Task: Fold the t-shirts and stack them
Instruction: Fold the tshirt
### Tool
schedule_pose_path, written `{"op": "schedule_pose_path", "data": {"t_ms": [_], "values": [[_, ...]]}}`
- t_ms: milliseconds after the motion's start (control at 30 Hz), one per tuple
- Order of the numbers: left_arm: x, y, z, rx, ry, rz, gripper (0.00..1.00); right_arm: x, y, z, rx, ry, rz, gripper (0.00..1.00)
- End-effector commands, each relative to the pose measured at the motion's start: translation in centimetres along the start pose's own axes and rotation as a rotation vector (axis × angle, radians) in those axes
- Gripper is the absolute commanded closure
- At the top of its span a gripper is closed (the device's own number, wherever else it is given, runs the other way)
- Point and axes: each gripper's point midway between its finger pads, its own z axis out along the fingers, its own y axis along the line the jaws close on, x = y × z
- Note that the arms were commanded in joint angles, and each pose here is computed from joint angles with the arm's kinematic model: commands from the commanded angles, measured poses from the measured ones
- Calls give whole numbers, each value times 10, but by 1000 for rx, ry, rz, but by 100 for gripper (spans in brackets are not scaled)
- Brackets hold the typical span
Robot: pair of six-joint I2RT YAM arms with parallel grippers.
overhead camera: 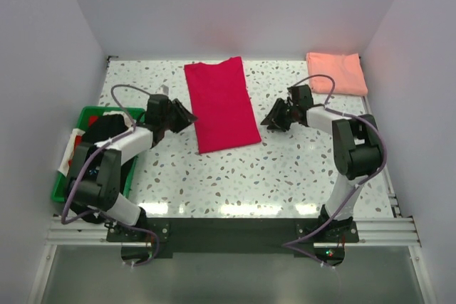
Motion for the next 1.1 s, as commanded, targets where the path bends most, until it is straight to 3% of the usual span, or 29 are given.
{"op": "schedule_pose_path", "data": {"t_ms": [0,367,867,1067], "values": [[31,4,-15,35,12,-29,57,7,-7,-11,48,-52,-80,59],[91,32,-33,27,121,-15,55,46,-19,-8,100,-28,-135,58],[118,61,-25,-112,150,-36,62,71,-19,-3,110,-2,-164,57],[124,67,-24,-145,152,-38,67,79,-28,2,127,11,-150,63]]}}
